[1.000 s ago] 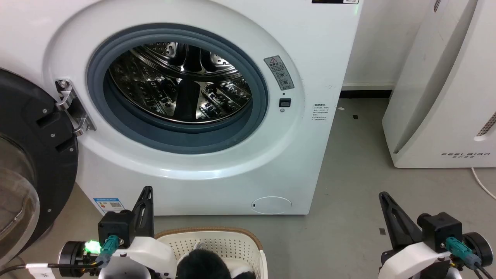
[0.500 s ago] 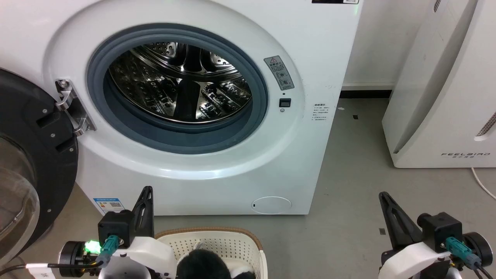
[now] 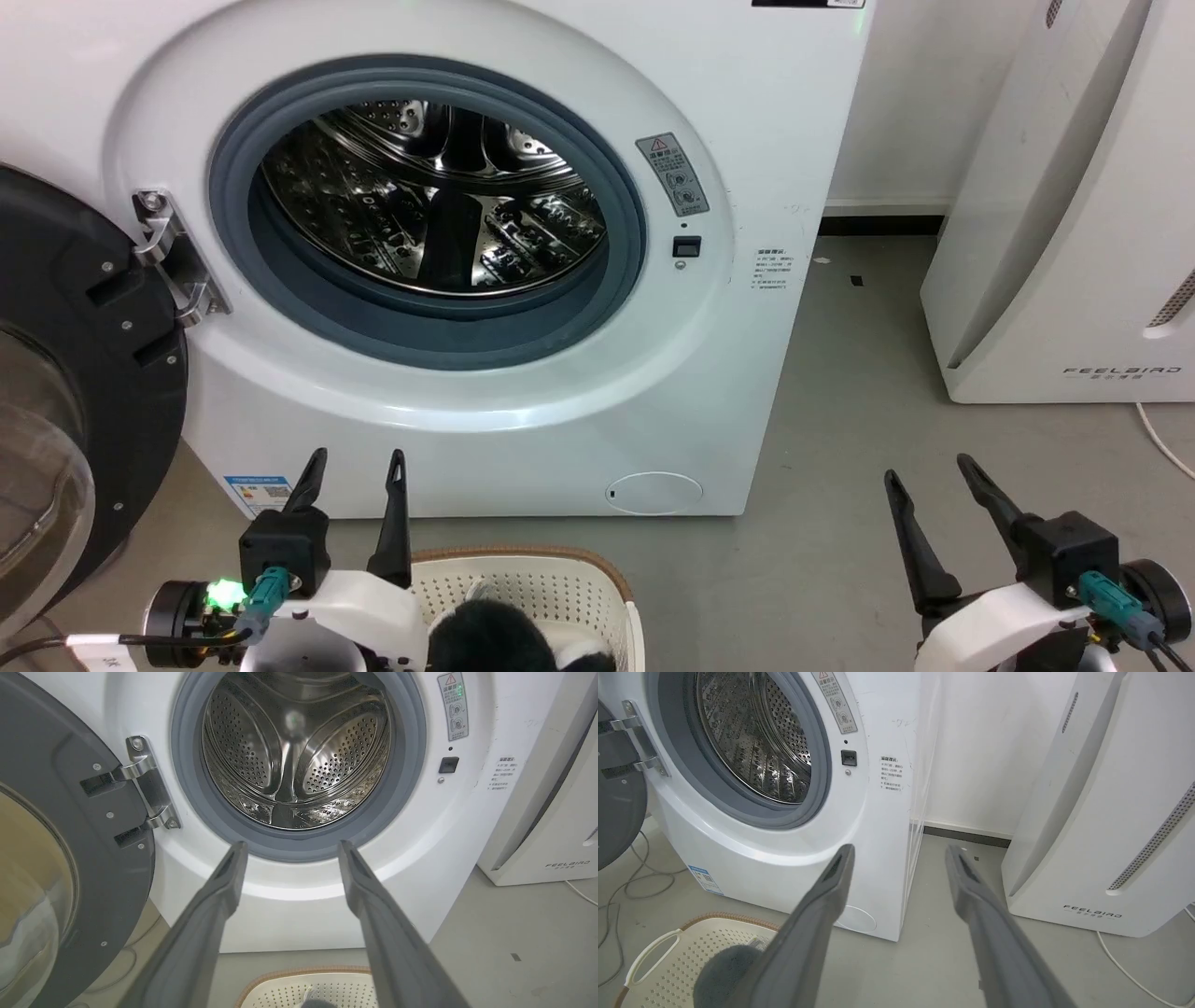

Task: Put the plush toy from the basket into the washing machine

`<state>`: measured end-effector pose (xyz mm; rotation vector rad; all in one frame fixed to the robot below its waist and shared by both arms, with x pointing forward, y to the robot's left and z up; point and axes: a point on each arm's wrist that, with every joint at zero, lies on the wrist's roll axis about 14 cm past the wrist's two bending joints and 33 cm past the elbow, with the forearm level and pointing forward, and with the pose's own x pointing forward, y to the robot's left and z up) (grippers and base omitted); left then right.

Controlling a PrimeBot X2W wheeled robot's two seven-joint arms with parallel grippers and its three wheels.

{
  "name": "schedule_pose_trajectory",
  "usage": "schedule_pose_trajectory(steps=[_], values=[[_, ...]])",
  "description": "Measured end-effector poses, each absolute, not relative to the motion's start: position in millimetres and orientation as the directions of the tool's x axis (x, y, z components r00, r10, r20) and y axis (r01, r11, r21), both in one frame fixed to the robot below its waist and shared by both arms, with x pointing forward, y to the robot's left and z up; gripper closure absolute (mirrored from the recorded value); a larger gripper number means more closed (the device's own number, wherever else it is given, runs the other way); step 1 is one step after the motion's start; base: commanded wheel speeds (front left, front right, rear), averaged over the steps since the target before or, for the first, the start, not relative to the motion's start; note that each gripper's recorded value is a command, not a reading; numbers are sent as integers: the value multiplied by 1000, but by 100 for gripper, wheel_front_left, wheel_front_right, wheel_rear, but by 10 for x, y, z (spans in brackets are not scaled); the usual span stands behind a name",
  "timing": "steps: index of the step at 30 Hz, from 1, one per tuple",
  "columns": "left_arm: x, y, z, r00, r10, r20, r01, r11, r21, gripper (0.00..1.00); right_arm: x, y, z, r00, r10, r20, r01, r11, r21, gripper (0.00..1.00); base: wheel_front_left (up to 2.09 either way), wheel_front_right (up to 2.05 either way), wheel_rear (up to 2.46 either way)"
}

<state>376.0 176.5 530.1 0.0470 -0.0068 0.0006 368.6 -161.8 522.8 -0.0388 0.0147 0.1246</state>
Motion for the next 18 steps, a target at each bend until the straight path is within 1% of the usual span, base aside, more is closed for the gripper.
schedule_pose_trajectory(steps=[18], values=[[3852, 1677, 5167, 1000, -26, -13, 27, 998, 56, 0, 3716, -1723, 5212, 996, 94, 1, -94, 995, -25, 0, 0, 0, 0]])
